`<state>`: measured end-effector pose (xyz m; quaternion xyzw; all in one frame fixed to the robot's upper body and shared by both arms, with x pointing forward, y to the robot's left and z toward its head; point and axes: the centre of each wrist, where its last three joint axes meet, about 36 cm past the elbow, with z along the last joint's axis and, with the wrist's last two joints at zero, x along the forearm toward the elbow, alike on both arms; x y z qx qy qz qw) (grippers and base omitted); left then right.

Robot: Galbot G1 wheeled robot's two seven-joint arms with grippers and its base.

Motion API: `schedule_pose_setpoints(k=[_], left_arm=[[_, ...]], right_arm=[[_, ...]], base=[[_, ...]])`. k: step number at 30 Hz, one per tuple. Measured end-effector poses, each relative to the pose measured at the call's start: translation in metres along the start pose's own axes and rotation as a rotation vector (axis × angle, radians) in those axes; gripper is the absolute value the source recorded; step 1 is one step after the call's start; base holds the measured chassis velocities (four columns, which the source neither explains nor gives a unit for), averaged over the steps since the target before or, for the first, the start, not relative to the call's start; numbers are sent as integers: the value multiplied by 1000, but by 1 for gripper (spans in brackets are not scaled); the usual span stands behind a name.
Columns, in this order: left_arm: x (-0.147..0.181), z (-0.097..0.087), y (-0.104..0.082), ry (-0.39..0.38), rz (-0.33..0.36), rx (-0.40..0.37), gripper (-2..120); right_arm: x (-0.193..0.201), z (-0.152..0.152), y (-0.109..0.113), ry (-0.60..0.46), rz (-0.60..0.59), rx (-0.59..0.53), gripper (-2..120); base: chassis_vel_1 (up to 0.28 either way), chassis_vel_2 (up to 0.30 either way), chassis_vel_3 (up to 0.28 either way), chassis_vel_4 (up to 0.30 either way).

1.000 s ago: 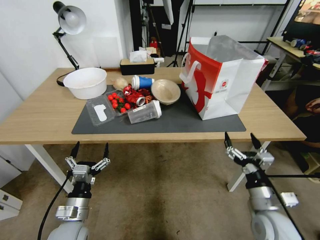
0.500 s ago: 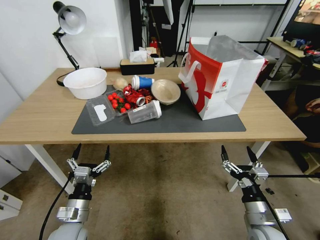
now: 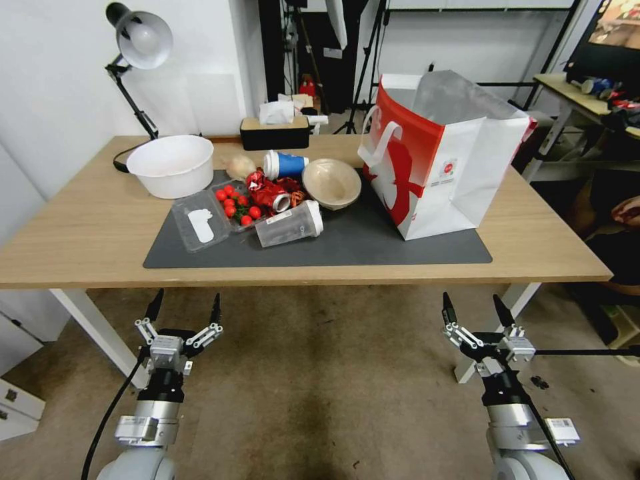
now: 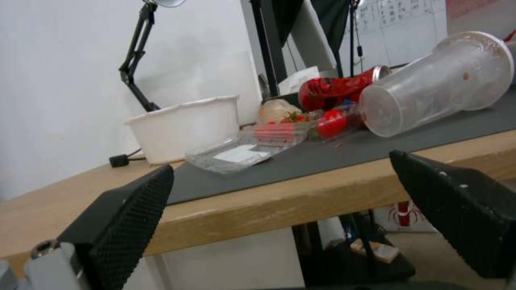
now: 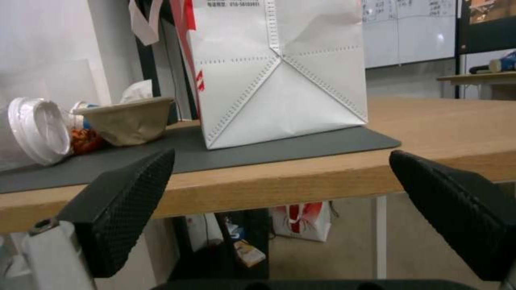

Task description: Pick up the food delivery bag from the floor and place it on the table.

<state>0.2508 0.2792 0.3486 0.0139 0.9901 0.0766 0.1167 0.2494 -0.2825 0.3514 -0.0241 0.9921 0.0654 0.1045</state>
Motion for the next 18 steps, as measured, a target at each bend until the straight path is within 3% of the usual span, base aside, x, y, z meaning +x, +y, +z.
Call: schedule_pose_setpoints(k=[18], left_arm=[[0, 0, 0, 0, 0, 0, 100]], right_arm=[[0, 0, 0, 0, 0, 0, 100]], base=[[0, 0, 0, 0]])
